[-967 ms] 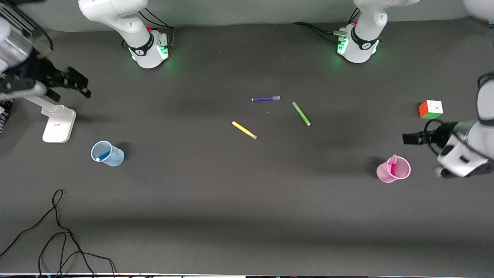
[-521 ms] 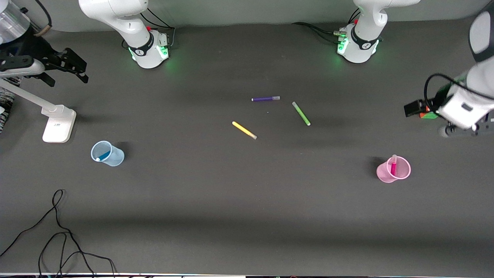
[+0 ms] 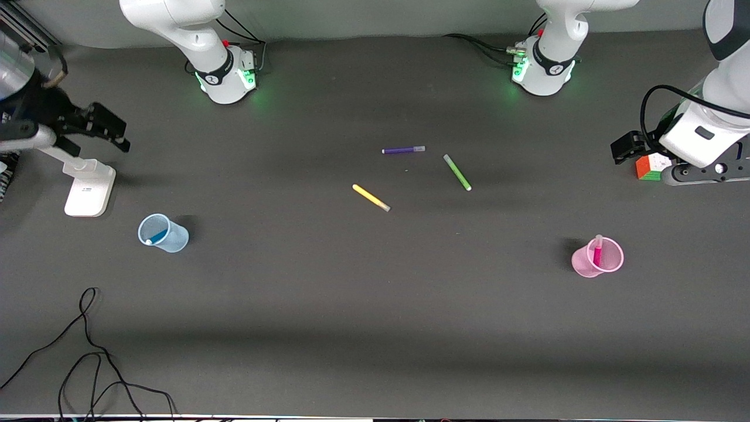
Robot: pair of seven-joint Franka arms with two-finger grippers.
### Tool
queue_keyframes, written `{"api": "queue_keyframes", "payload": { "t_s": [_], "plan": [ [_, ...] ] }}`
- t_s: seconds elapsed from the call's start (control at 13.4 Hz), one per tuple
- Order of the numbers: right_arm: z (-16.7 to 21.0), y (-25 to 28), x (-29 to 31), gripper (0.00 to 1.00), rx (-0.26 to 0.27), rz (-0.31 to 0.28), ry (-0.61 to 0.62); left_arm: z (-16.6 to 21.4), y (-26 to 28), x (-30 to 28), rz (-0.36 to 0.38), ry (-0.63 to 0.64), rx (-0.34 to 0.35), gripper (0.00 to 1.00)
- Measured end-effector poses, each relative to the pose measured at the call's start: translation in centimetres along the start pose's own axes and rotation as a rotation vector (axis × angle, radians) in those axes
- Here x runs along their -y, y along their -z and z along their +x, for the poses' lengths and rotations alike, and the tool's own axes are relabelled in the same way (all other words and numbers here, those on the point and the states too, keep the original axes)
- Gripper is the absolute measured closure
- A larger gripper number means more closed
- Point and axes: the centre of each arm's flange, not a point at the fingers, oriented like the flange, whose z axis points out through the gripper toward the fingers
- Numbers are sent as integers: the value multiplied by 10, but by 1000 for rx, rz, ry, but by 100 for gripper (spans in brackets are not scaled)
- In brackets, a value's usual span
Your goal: Place pink and blue markers in matching cups
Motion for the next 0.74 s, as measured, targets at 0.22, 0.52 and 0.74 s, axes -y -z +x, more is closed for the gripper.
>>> {"api": "queue_keyframes", "payload": {
  "t_s": [0.22, 0.52, 0.74],
  "plan": [
    [21, -14, -3, 0, 20, -3, -8, 1, 10, -2, -4, -4, -21, 0],
    [25, -17, -3, 0, 24, -3, -10, 15, 11, 3, -7, 8, -26, 0],
    [25, -14, -3, 0, 18, -2, -9, 22, 9, 7, -9, 16, -24, 0]
  ]
}}
